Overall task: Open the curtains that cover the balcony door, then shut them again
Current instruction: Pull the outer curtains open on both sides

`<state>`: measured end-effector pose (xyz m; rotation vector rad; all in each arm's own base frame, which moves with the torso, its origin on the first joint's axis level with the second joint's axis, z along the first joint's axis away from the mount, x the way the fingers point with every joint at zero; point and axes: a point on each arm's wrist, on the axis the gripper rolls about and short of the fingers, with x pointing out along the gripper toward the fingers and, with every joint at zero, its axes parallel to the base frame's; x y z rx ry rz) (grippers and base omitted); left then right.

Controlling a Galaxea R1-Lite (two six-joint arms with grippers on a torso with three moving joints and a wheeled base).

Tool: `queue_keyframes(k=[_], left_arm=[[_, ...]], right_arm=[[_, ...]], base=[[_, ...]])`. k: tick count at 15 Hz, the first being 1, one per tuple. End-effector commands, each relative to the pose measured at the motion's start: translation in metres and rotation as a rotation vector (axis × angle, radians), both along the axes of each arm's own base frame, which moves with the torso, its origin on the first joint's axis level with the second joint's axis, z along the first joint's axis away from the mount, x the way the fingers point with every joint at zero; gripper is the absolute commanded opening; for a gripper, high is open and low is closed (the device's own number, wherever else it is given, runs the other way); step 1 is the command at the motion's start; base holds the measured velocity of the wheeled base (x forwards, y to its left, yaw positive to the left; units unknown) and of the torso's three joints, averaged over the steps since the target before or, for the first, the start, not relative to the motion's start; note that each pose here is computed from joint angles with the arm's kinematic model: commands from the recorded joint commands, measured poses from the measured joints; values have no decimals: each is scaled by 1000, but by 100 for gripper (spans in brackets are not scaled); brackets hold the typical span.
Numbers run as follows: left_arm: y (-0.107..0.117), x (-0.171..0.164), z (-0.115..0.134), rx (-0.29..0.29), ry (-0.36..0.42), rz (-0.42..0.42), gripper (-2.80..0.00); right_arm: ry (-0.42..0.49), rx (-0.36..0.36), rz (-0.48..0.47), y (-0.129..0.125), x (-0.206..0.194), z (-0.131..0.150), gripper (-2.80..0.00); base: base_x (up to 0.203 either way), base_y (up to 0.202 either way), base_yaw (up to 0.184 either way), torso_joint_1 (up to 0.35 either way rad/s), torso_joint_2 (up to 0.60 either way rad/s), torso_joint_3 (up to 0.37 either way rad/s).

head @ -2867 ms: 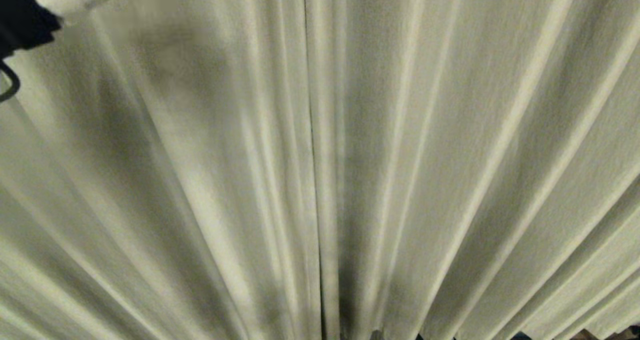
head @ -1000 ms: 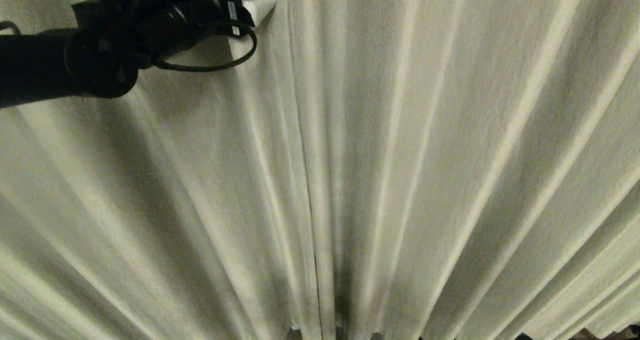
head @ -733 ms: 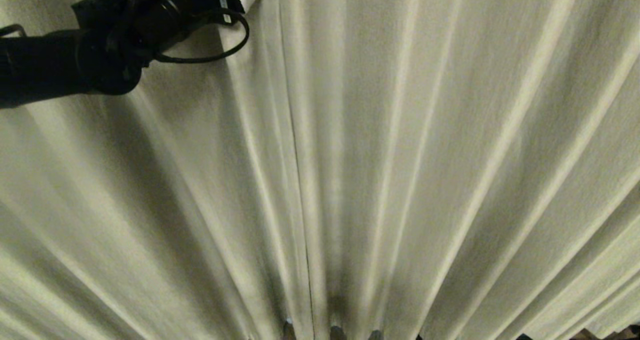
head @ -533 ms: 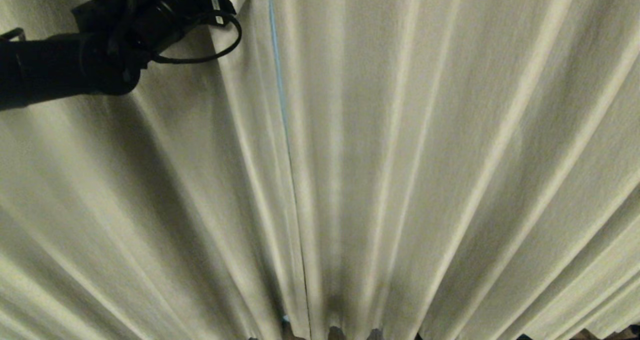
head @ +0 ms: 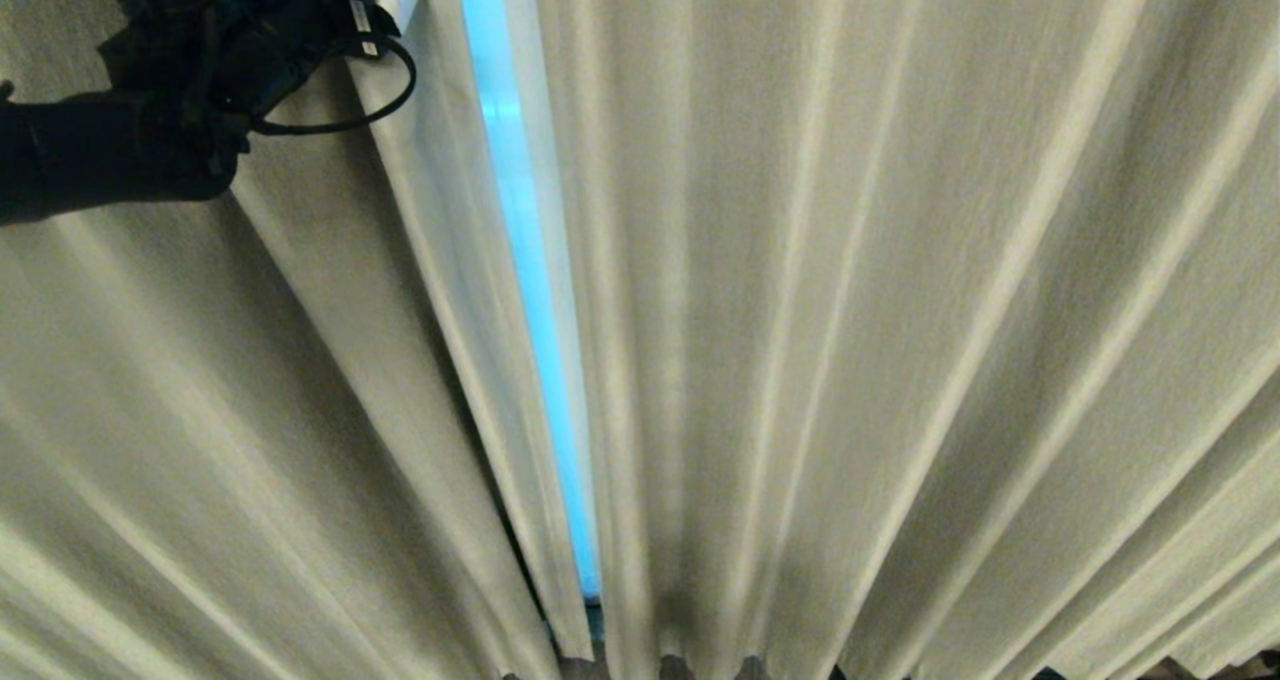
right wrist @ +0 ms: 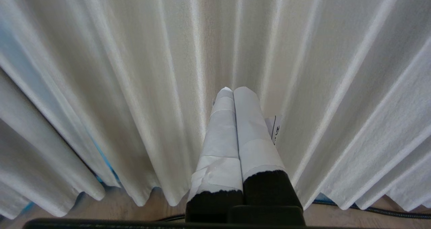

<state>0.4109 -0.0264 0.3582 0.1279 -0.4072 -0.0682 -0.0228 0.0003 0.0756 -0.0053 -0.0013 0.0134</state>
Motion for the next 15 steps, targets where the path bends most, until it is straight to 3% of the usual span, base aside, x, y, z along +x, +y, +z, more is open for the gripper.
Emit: queue_keyframes(k=[1, 6, 7, 8, 15], left_arm=[[4, 4, -3, -2, 6, 6, 0], [0, 6, -4, -20, 22, -33, 0], [-1, 7, -3, -20, 26, -37, -183], [-4, 9, -3, -20, 36, -44, -280], [-20, 13, -10, -18, 69, -81, -280]], right_arm=[[0, -1, 0, 0, 0, 0, -280], [0, -1, 0, 0, 0, 0, -280], [0, -1, 0, 0, 0, 0, -280], [0, -1, 0, 0, 0, 0, -280], [0, -1, 0, 0, 0, 0, -280]], base=[[0, 0, 0, 0, 0, 0], [0, 0, 0, 0, 0, 0], [0, 0, 0, 0, 0, 0], [0, 0, 0, 0, 0, 0], [0, 0, 0, 0, 0, 0]])
